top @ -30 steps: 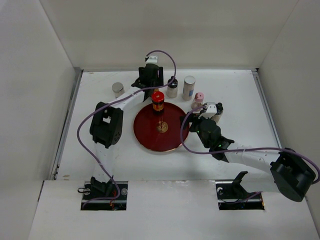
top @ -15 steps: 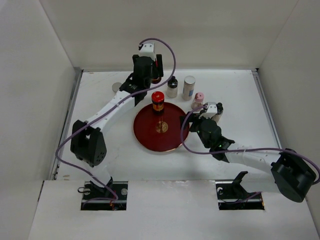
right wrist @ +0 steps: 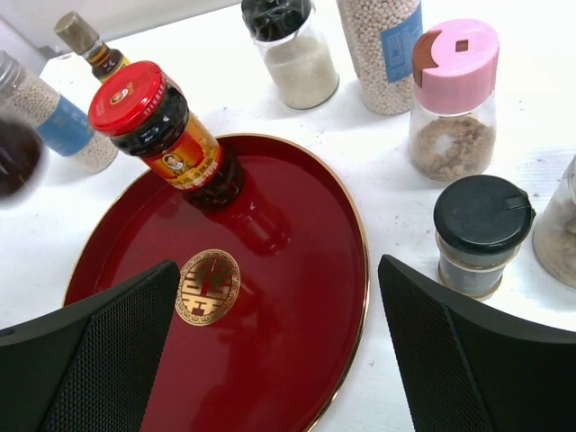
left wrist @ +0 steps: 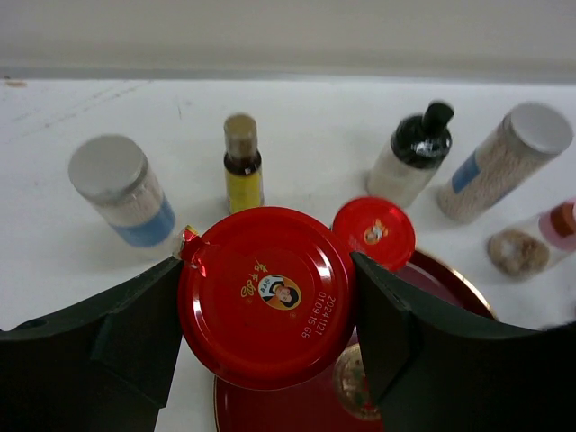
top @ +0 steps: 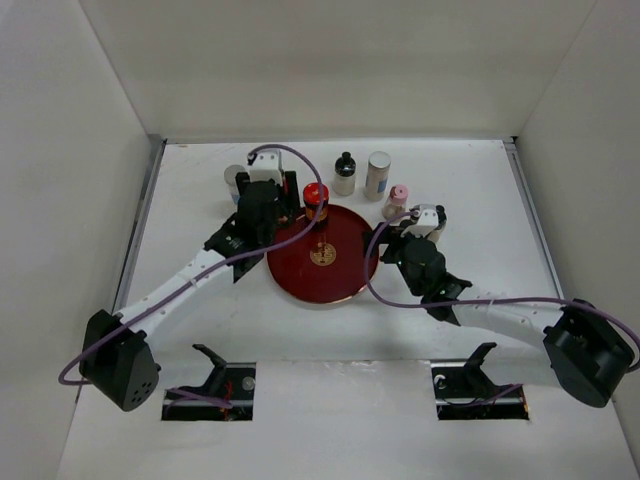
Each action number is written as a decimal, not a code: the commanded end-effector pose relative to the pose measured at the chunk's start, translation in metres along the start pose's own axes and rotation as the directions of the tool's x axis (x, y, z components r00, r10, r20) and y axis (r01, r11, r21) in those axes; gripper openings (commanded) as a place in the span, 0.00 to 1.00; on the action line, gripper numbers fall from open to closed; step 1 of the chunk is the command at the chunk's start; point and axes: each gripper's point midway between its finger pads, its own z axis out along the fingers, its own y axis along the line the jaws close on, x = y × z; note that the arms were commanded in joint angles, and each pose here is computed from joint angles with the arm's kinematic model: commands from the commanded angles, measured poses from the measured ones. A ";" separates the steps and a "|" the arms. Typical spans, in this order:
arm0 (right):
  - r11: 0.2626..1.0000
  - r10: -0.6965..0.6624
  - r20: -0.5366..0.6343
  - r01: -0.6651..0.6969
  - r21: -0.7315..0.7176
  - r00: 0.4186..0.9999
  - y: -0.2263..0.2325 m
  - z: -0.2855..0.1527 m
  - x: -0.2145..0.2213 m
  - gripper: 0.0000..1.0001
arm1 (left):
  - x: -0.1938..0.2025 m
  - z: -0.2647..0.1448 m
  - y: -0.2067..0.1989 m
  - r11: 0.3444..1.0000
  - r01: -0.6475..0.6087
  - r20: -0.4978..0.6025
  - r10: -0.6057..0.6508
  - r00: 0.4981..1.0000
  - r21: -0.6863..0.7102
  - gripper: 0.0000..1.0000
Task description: Organize the condiment bottles
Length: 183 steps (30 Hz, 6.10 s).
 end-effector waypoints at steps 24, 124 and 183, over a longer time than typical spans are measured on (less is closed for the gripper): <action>0.999 0.046 0.042 -0.045 -0.021 0.998 0.006 0.002 -0.013 0.96 | 0.069 0.043 -0.025 0.994 0.102 -0.007 -0.102 0.995 0.044 0.38; 0.998 0.049 0.035 -0.048 -0.051 0.998 0.013 0.000 -0.015 0.99 | -0.109 0.037 0.030 0.981 0.155 0.325 -0.109 0.939 -0.119 0.23; 0.998 0.045 0.020 -0.044 -0.055 0.999 0.014 0.002 -0.011 0.99 | 0.022 -0.036 0.031 0.980 0.186 0.181 -0.172 0.968 -0.063 0.83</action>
